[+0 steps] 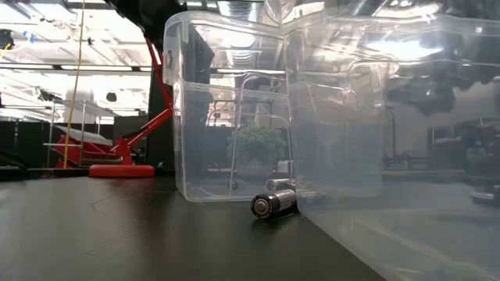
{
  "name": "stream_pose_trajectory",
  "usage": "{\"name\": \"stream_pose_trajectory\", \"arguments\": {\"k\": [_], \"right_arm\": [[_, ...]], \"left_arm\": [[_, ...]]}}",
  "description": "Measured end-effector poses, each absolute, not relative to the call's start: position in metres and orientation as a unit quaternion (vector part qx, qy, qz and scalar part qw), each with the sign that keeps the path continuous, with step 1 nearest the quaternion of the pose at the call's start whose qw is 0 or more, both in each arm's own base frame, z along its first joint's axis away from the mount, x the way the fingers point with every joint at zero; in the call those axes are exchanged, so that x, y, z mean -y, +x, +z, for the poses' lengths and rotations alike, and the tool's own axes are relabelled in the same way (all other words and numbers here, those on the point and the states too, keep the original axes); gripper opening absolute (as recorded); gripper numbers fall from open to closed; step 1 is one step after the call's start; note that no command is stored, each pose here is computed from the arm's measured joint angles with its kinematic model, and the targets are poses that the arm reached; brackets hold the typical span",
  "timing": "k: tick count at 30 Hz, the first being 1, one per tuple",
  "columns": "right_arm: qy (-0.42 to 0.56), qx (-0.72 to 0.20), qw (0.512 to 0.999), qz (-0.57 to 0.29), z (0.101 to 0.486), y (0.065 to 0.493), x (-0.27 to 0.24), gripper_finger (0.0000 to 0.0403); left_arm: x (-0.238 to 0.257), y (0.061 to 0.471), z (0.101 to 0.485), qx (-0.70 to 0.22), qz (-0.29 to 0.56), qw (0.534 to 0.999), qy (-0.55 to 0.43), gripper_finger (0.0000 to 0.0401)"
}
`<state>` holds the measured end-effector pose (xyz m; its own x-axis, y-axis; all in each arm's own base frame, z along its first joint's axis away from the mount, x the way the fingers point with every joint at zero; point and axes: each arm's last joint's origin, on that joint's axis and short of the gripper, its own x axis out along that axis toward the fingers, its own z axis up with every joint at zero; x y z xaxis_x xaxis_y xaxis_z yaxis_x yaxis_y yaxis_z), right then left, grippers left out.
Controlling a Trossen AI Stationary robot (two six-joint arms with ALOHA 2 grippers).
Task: Sort batteries
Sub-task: Move the top transparent bin to the middle left
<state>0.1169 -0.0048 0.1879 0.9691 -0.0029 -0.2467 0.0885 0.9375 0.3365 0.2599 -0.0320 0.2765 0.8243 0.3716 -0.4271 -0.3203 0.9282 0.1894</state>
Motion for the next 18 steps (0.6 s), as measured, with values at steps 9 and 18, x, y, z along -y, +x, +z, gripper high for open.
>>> {"name": "stream_pose_trajectory", "arguments": {"k": [9, 18], "right_arm": [[0.118, -0.148, 0.980, -0.062, 0.200, 0.119, 0.007, 0.0292], [0.108, -0.207, 0.971, -0.051, 0.226, 0.124, 0.001, 0.0292]], "left_arm": [[0.035, 0.257, 0.279, -0.222, 0.186, 0.957, 0.010, 0.0141], [0.052, 0.254, 0.278, -0.225, 0.160, 0.961, -0.001, 0.0141]]}}
